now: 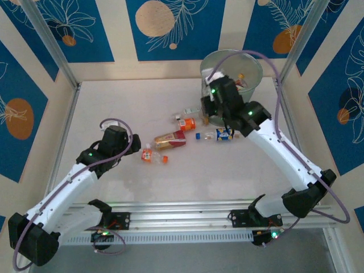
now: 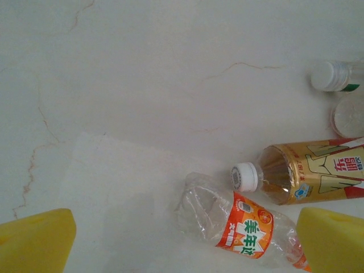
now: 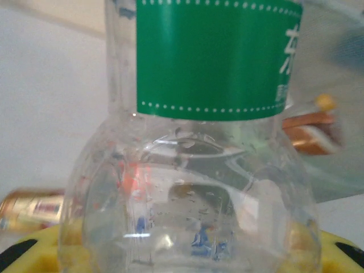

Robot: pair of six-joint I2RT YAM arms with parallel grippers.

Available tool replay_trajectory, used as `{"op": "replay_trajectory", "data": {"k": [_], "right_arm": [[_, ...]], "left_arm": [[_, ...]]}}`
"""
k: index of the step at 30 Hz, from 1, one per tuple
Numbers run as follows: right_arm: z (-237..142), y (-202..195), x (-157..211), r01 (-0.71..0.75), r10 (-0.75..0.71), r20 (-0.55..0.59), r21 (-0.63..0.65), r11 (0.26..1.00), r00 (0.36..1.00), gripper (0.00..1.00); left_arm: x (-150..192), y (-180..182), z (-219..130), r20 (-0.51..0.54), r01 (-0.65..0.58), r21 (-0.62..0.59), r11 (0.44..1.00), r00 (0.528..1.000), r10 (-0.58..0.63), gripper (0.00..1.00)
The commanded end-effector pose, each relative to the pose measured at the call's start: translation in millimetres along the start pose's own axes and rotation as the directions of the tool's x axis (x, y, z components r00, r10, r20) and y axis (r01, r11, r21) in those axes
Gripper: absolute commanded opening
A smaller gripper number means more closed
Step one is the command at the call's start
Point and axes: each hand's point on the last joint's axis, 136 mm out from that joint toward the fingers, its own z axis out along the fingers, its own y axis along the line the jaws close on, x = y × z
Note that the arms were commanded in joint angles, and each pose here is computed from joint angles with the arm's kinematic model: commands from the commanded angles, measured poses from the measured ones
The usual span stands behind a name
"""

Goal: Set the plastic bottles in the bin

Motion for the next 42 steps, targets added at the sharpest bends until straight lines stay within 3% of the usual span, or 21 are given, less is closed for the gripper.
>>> {"op": "replay_trajectory", "data": {"k": [1,9,17,28,32,39,42], "right_arm": [[4.6,-31.0,-42.8,-0.15,0.143,0.123,0.054,0.987,0.982,0.31],[55.1,-79.4,-56.8,-0.302,0.284,0.128,0.152,0.941,0.95,0.31],[101.2,-103.1,-55.0,-0.342,0.335,0.07,0.173,0.924,0.94,0.32],[141.3,-111.8,-16.6,-0.321,0.341,-0.072,0.204,0.925,0.937,0.36],[147.3,-109.6,-1.6,-0.301,0.33,-0.12,0.208,0.931,0.936,0.43],[140.5,-109.9,5.8,-0.278,0.311,-0.144,0.213,0.937,0.939,0.76],[132.9,-111.9,2.3,-0.278,0.309,-0.129,0.215,0.936,0.942,0.83]], "left_arm": [[-10.2,-4.4,-4.4,0.022,0.002,0.026,1.0,1.0,-0.002,0.99],[-13.2,-6.9,-6.1,0.027,-0.011,0.036,0.999,1.0,0.01,0.99],[-13.8,-7.1,-7.1,0.028,-0.021,0.037,0.999,0.999,0.02,0.99],[-14.4,-7.0,-7.5,0.031,-0.025,0.035,0.999,0.999,0.024,0.99],[-14.0,-6.1,-7.9,0.029,-0.024,0.033,0.999,0.999,0.023,1.0],[-15.7,-5.0,-10.8,0.037,-0.021,0.031,0.999,0.999,0.02,1.0],[-15.7,-5.1,-10.9,0.037,-0.019,0.032,0.999,0.999,0.018,1.0]]}}
